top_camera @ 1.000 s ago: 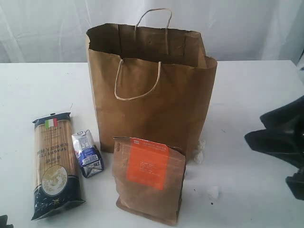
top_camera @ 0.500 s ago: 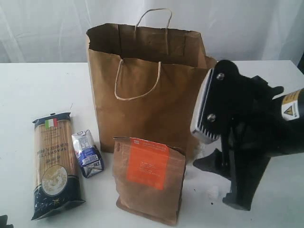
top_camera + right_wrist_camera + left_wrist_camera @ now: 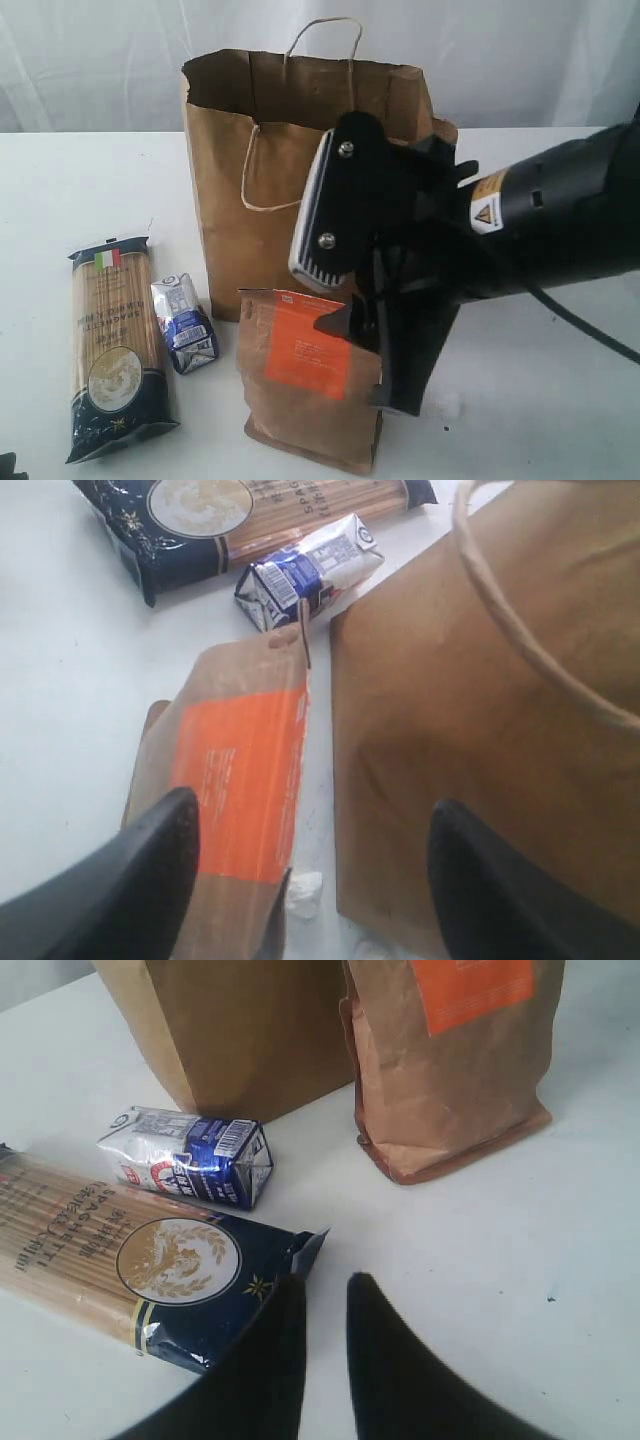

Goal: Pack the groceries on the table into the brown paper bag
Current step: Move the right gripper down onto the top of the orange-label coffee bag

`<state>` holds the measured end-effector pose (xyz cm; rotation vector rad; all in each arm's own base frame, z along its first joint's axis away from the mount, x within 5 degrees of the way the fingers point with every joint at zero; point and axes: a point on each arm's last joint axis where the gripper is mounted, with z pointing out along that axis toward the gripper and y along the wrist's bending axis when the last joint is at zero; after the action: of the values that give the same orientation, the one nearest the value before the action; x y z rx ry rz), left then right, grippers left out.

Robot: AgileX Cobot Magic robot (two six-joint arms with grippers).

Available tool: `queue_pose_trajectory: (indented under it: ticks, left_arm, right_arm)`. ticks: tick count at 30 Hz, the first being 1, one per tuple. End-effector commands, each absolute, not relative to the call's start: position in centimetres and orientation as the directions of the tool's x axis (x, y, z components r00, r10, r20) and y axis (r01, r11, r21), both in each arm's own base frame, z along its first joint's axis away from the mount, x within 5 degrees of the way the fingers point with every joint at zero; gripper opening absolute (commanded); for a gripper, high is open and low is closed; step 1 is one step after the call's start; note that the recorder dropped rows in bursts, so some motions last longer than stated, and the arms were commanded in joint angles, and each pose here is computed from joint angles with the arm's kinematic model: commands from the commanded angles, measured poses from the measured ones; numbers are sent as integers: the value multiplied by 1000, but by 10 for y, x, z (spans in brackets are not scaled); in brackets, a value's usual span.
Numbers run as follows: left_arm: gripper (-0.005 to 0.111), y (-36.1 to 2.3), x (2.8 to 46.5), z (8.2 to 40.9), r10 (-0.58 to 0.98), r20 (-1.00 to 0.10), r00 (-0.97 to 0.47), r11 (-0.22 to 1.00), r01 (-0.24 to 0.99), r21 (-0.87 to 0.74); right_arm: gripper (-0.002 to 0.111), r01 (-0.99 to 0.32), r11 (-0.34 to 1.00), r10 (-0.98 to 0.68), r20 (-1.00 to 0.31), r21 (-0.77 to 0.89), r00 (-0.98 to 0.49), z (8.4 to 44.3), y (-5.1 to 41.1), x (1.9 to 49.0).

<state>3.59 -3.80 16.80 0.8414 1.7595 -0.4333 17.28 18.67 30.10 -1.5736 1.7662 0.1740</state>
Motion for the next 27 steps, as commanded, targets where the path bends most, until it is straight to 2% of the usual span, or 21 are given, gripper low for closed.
queue_pose_trajectory:
  ticks: [1, 13, 17, 22, 27]
  left_arm:
    - [21, -38, 35, 167, 327, -930, -166, 678, 727, 108]
    - [21, -38, 35, 167, 327, -930, -166, 678, 727, 108]
    - [21, -38, 35, 167, 327, -930, -166, 678, 727, 108]
    - [21, -38, 35, 167, 327, -930, -166, 678, 727, 108]
    - [21, -38, 35, 167, 327, -930, -166, 678, 727, 108]
  right_arm:
    - [61, -910, 226, -802, -596, -348, 28, 299, 201, 185]
    - [61, -942, 204, -845, -533, -267, -32, 273, 217, 199]
    - [56, -952, 191, -863, -504, -241, -46, 266, 218, 199]
    - [39, -964, 205, -866, -490, -170, -97, 258, 220, 197]
    - [14, -960, 223, -851, -515, -170, -106, 260, 222, 198]
